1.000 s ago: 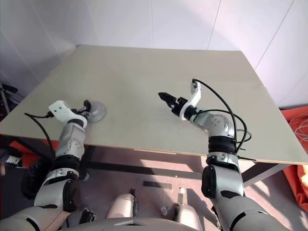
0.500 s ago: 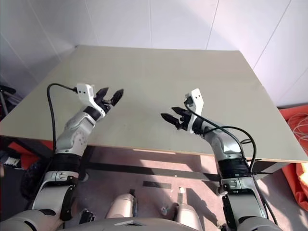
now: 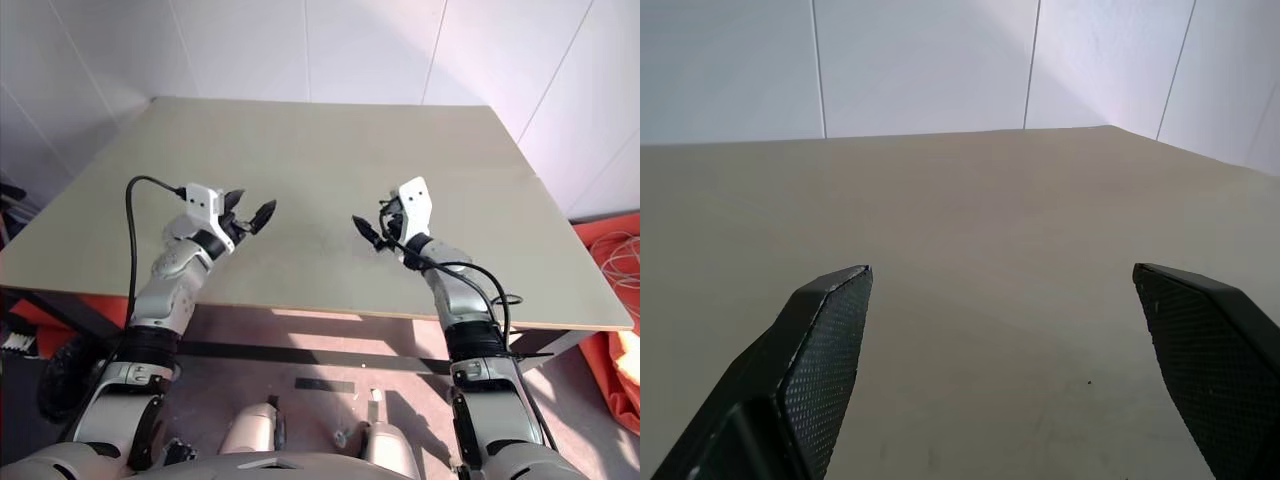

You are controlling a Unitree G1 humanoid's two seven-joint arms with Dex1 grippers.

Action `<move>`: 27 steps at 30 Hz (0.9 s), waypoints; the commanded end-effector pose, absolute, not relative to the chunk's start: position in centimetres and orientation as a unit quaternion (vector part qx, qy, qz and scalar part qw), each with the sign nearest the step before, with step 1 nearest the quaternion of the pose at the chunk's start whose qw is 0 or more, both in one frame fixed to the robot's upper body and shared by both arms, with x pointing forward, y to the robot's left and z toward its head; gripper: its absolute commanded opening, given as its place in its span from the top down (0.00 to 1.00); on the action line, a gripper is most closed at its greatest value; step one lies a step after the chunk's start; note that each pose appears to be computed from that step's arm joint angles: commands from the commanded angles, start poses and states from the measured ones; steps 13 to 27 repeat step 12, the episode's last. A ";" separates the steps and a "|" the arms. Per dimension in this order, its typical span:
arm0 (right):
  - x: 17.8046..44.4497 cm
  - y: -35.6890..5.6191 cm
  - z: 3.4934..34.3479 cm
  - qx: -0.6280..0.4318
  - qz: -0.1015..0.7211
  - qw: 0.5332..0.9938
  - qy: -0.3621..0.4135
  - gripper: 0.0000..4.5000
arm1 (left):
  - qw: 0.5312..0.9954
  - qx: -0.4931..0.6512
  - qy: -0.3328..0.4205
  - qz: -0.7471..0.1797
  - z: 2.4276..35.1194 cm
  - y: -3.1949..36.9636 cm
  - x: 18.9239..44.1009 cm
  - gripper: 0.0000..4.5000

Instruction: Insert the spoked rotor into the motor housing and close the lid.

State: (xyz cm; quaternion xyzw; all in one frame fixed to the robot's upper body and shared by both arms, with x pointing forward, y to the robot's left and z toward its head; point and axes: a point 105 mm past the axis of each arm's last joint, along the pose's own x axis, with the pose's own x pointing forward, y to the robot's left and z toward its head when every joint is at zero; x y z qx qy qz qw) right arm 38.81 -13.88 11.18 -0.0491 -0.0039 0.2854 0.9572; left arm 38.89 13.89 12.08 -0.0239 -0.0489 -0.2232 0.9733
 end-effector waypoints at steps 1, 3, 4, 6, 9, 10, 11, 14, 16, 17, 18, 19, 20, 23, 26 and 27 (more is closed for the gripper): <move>39.2 -14.0 13.3 -0.048 0.265 0.961 -0.056 0.15 | 0.975 -0.012 -0.071 -0.208 13.0 14.1 38.9 0.01; 39.3 -14.2 13.7 -0.057 0.252 0.963 -0.070 0.15 | 0.977 -0.009 -0.073 -0.201 13.1 14.2 39.0 0.01; 39.3 -14.4 13.7 -0.067 0.247 0.964 -0.076 0.15 | 0.977 -0.007 -0.075 -0.201 13.2 14.1 38.9 0.01; 39.3 -14.5 13.7 -0.079 0.239 0.964 -0.084 0.15 | 0.977 -0.002 -0.077 -0.199 13.3 14.0 38.9 0.01; 39.6 -15.1 14.3 -0.075 0.210 0.969 -0.107 0.15 | 0.978 0.011 -0.080 -0.192 13.2 13.7 39.0 0.01; 39.8 -15.4 14.5 -0.069 0.194 0.972 -0.114 0.15 | 0.979 0.015 -0.081 -0.188 13.2 13.6 39.1 0.01; 40.0 -15.7 14.7 -0.060 0.183 0.974 -0.117 0.15 | 0.979 0.016 -0.083 -0.186 13.2 13.4 39.1 0.01; 40.2 -16.0 14.9 -0.054 0.172 0.976 -0.121 0.15 | 0.979 0.016 -0.084 -0.185 13.2 13.2 39.2 0.01; 40.2 -16.0 14.9 -0.054 0.172 0.976 -0.121 0.15 | 0.979 0.016 -0.084 -0.185 13.2 13.2 39.2 0.01; 40.2 -16.0 14.9 -0.054 0.172 0.976 -0.121 0.15 | 0.979 0.016 -0.084 -0.185 13.2 13.2 39.2 0.01; 40.2 -16.0 14.9 -0.054 0.172 0.976 -0.121 0.15 | 0.979 0.016 -0.084 -0.185 13.2 13.2 39.2 0.01; 40.2 -16.0 14.9 -0.054 0.172 0.976 -0.121 0.15 | 0.979 0.016 -0.084 -0.185 13.2 13.2 39.2 0.01; 40.2 -16.0 14.9 -0.054 0.172 0.976 -0.121 0.15 | 0.979 0.016 -0.084 -0.185 13.2 13.2 39.2 0.01; 40.2 -16.0 14.9 -0.054 0.172 0.976 -0.121 0.15 | 0.979 0.016 -0.084 -0.185 13.2 13.2 39.2 0.01; 40.2 -16.0 14.9 -0.054 0.172 0.976 -0.121 0.15 | 0.979 0.016 -0.084 -0.185 13.2 13.2 39.2 0.01; 40.2 -16.0 14.9 -0.054 0.172 0.976 -0.121 0.15 | 0.979 0.016 -0.084 -0.185 13.2 13.2 39.2 0.01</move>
